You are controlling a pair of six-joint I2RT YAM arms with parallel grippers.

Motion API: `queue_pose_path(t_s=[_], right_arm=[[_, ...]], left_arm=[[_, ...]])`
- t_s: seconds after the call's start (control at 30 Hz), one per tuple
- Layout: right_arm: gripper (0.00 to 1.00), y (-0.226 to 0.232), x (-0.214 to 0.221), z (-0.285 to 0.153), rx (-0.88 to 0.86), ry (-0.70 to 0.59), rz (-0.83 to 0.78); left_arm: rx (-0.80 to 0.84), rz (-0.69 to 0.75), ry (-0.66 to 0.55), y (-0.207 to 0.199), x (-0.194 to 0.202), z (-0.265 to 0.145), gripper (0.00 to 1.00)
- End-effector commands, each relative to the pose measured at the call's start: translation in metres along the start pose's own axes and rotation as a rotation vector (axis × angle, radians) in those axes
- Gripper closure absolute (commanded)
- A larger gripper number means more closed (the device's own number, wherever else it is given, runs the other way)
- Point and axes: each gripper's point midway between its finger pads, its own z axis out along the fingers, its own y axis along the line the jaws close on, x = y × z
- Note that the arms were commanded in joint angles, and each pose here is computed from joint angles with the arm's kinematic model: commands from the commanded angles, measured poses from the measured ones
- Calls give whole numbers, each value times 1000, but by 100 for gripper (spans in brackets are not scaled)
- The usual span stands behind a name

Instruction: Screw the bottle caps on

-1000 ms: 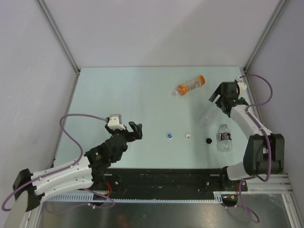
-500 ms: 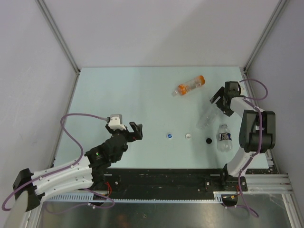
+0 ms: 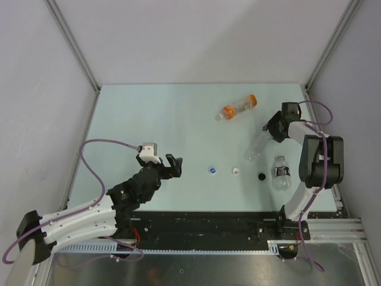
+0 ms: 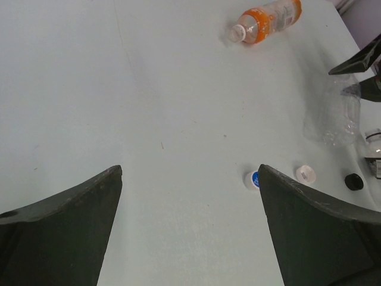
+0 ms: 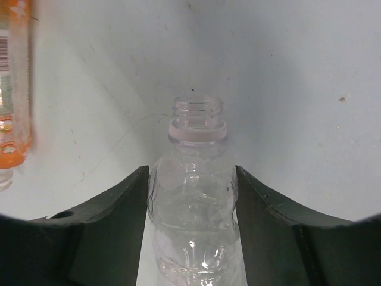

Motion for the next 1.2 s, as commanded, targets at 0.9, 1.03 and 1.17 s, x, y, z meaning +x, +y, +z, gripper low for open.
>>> queue_pose_path(t_s=[0.9,1.03,1.17], right_arm=[[63,230,101,-368,-967,-618,-178],[64,233,114,-374,-950,-640,-150],[64,231,119,-380,-930,-657,-130]], left_arm=[[695,47,-38,-180,-89,-24,1],[658,57,-38,-178,-85,-14,0],[625,61,-40,-174,-82,-9,5]])
